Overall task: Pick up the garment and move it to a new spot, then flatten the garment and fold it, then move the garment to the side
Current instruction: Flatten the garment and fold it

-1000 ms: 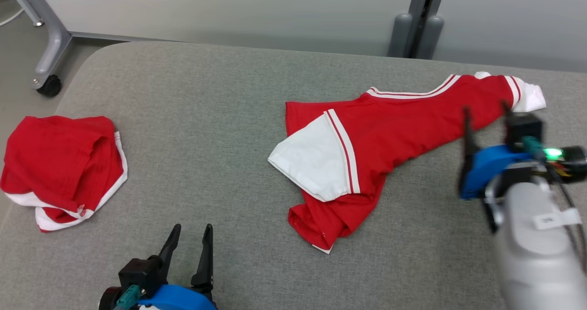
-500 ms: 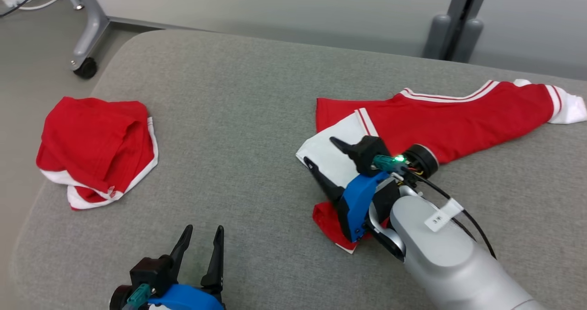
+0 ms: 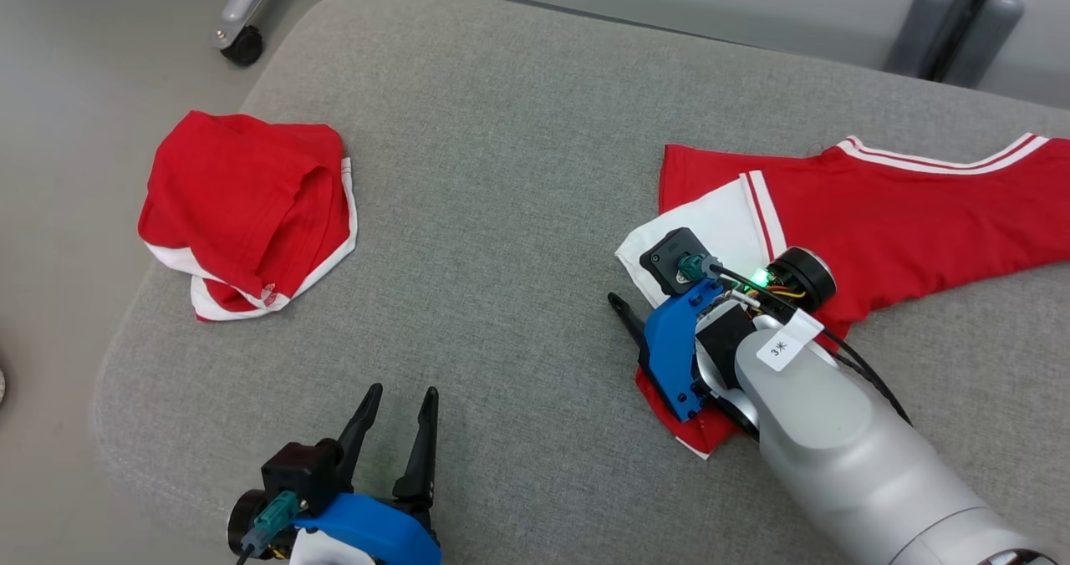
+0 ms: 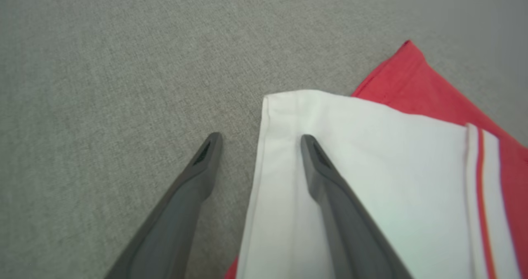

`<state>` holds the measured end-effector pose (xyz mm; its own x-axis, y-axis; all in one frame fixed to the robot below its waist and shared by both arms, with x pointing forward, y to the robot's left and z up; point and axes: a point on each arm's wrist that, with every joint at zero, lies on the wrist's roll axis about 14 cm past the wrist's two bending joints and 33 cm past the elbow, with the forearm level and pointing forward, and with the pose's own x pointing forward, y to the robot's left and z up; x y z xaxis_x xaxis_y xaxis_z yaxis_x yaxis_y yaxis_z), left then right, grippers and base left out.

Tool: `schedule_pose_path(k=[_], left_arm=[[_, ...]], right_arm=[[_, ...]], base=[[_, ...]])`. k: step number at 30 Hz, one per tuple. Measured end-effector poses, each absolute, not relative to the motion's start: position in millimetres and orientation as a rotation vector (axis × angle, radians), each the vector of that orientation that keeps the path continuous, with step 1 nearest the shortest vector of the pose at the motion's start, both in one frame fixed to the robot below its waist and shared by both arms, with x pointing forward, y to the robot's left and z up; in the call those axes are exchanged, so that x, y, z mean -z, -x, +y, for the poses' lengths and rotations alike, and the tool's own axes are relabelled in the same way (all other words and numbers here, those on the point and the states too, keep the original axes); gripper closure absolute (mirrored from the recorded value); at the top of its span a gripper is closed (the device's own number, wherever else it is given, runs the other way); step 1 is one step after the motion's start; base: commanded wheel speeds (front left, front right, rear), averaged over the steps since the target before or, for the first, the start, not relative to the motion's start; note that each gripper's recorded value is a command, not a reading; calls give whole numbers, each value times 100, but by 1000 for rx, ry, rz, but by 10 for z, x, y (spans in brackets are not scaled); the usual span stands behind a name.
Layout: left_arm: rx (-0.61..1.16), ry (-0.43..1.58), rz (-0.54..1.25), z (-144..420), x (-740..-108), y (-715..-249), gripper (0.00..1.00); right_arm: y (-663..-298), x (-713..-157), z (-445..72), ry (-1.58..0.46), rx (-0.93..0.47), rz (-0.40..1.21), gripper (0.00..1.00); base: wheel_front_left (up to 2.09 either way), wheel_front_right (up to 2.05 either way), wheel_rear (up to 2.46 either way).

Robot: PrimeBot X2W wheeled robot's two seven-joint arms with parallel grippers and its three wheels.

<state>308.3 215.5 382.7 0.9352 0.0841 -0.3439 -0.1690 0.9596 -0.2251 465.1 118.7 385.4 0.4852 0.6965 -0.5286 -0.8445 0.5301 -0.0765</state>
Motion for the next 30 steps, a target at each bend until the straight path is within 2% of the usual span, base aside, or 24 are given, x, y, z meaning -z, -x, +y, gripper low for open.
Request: schedule_pose_path(k=[2, 3, 4, 5, 6, 15, 21, 25, 30], left_arm=[[-144, 258, 341, 2189, -3819, -3085, 0], [-147, 256, 340, 2204, -3823, -3096, 0], [-149, 255, 340, 2212, -3824, -3104, 0], [-152, 255, 343, 2218, -3816, -3101, 0], [-154, 255, 346, 2223, -3807, -3097, 0], [-145, 258, 346, 2210, -3801, -3152, 0], [-116, 246, 327, 2174, -3851, -3212, 0], [-84, 240, 320, 2101, -3864, -3222, 0], [-23, 228, 308, 1957, -3892, -3286, 0]], right_arm=[[-4657, -3808, 1217, 356, -969, 482, 0], [-4664, -3796, 1236, 358, -973, 483, 8], [-4667, -3779, 1249, 364, -977, 488, 39], [-4673, -3769, 1260, 365, -979, 491, 65], [-4690, -3765, 1262, 359, -975, 495, 100], [-4844, -3853, 1156, 320, -918, 450, 100], [-5053, -4387, 1092, 168, -857, 223, 100], [-5201, -4754, 801, 44, -745, 91, 100], [-5293, -4978, 70, -65, -524, 24, 100]], base=[[0, 0, 0], [0, 0, 0], [0, 0, 0], [0, 0, 0], [0, 0, 0], [0, 0, 0], [0, 0, 0], [0, 0, 0], [0, 0, 0]])
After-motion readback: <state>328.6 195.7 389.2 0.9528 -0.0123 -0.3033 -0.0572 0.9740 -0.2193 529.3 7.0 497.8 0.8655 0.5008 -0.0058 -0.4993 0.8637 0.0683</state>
